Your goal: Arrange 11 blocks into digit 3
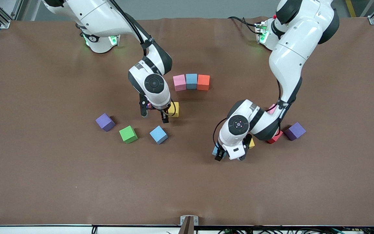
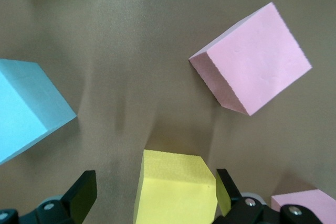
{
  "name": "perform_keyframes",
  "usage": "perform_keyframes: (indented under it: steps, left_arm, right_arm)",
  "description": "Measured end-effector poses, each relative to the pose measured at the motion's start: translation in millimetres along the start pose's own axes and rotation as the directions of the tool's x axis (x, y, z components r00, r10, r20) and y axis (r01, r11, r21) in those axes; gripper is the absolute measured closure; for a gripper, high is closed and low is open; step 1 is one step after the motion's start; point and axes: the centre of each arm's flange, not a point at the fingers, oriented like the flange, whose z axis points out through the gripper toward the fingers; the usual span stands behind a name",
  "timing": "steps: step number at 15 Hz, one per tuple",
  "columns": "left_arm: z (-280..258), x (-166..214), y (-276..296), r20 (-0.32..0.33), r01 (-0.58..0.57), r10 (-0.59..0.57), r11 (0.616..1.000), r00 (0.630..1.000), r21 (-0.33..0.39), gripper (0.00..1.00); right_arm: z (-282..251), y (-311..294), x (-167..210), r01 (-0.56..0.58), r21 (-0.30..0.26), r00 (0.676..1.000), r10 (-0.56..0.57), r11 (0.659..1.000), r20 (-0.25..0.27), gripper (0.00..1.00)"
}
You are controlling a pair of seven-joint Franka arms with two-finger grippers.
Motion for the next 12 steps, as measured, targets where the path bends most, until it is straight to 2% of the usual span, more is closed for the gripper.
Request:
perform_keyframes:
  steps: [4, 8, 11, 12]
  left_arm:
    - [-2, 0, 1, 0.0, 0.001, -0.001, 1.0, 1.0, -0.003, 0.0]
    - [-2, 0, 1, 0.0, 0.001, -0.001, 1.0, 1.0, -0.003, 0.04]
    - [-3, 1, 2, 0.0, 0.001, -0.001, 1.0, 1.0, -0.004, 0.32]
    - [-3, 1, 2, 0.0, 0.002, -0.002, 1.0, 1.0, -0.005, 0.33]
  right_arm:
    - [-1, 8, -15, 0.013, -0.005, 1.0, -0.013, 1.0, -0.003, 0.0]
    - [1, 18, -33, -0.027, 0.007, 1.0, 0.027, 1.0, 0.004, 0.0]
    - [3, 21, -36, -0.035, 0.005, 0.999, 0.035, 0.999, 0.002, 0.0]
    - [4, 20, -35, -0.038, 0.006, 0.999, 0.038, 0.999, 0.002, 0.0]
